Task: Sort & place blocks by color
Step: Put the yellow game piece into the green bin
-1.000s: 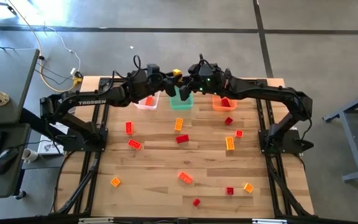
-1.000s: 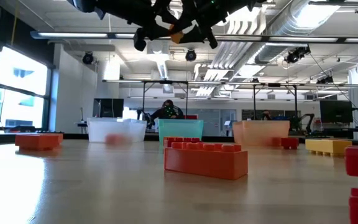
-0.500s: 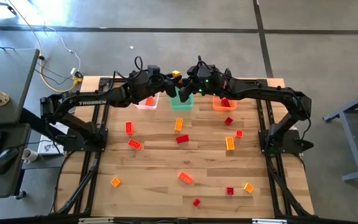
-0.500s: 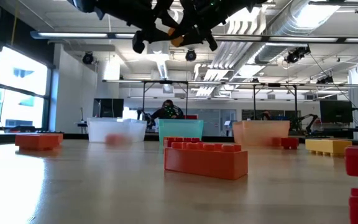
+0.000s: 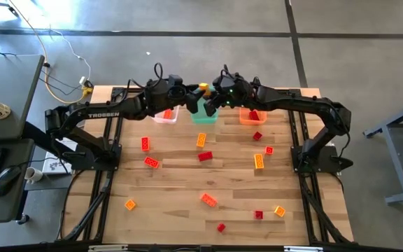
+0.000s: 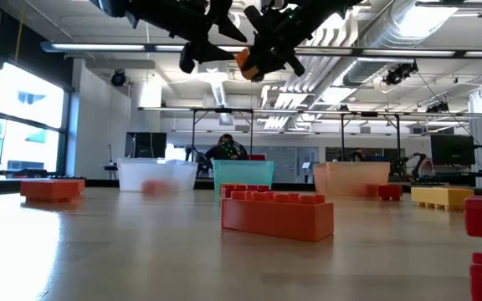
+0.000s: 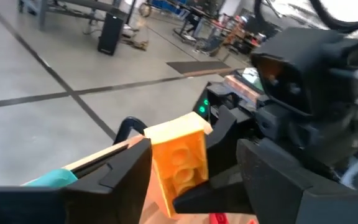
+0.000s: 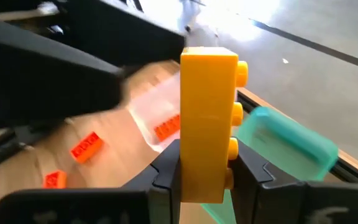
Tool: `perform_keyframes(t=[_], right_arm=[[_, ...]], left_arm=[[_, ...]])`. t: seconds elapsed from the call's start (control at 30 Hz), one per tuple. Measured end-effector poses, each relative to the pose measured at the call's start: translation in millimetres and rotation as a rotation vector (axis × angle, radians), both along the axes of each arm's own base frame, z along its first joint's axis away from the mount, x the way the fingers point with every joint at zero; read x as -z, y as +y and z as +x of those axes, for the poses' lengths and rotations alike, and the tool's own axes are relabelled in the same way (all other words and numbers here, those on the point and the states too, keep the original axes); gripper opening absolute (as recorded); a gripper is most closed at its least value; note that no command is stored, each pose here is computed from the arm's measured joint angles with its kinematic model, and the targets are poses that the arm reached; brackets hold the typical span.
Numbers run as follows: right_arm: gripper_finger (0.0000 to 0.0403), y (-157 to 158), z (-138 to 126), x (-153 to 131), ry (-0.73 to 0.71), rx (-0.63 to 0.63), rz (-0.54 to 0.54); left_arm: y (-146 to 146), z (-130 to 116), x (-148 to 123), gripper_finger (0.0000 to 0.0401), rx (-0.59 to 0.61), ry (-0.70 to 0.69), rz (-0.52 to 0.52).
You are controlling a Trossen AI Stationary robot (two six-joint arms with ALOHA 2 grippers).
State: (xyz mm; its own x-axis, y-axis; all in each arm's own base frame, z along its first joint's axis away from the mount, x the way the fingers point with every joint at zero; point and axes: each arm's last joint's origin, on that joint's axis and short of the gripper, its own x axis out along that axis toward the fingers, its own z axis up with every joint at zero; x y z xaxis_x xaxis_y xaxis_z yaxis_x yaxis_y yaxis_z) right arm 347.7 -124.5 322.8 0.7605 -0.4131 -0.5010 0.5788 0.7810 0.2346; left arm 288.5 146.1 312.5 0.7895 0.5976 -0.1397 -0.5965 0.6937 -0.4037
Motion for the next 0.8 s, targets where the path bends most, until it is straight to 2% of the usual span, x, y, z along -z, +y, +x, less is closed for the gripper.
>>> perform_keyframes(t=[0.17,0.47,0.8], right_arm=[[0.0070,-6,-5,5,0.053,0.029,0.013],[0.0070,-18,-17,17,0.154,0.074,0.052],[0.0070,-24,-6,51,0.238,0.054,0.102]], left_arm=[[2,-2,5,0.0243,0.013,0.072,0.002],[4,-6,11,0.0241,0.005,0.158,-0.009],[2,-8,20,0.0240,0.016,0.255,-0.030]])
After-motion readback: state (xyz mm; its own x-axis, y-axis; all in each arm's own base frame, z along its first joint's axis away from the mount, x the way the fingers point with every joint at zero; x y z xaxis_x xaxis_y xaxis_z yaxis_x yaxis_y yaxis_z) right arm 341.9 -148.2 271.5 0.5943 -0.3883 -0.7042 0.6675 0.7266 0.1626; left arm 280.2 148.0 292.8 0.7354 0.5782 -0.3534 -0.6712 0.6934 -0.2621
